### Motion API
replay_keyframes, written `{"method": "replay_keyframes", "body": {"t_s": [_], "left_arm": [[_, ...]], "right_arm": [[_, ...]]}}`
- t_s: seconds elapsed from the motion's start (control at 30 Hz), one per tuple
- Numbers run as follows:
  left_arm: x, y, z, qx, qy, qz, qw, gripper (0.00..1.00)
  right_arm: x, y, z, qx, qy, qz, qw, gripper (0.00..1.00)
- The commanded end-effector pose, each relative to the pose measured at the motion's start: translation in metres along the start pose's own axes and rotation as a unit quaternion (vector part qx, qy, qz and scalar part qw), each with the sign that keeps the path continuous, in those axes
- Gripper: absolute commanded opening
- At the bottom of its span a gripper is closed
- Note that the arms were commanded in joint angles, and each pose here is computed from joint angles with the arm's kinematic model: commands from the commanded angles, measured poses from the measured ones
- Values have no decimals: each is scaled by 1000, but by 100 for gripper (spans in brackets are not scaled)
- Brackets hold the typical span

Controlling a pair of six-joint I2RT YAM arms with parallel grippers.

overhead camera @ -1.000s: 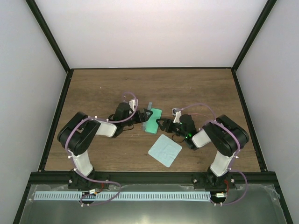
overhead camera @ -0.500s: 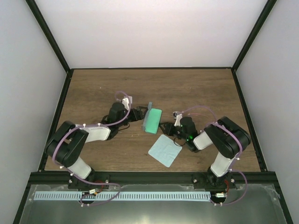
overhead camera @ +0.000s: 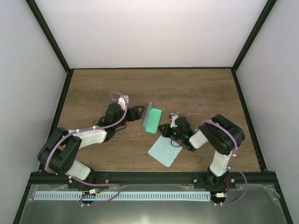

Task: Organize the sunglasses
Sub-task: Adjust the sunglasses case at the center of the board.

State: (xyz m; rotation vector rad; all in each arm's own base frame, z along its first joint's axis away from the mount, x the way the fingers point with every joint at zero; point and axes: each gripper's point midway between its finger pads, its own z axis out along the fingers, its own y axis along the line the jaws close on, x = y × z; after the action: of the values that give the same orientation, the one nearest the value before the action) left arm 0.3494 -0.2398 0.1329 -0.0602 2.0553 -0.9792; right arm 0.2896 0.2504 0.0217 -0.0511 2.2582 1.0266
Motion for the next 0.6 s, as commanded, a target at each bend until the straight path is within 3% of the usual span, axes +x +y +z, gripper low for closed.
{"method": "replay_keyframes", "body": {"t_s": [0.0,0.57], "left_arm": [[-3,-1,-7,2,-8,14,1000,91],[-25,16,-29,-18,-49,11,999,91]], "right_arm": [[14,8,23,13,31,-20,999,6],[24,32,74,-19,74,-22,997,5]]}}
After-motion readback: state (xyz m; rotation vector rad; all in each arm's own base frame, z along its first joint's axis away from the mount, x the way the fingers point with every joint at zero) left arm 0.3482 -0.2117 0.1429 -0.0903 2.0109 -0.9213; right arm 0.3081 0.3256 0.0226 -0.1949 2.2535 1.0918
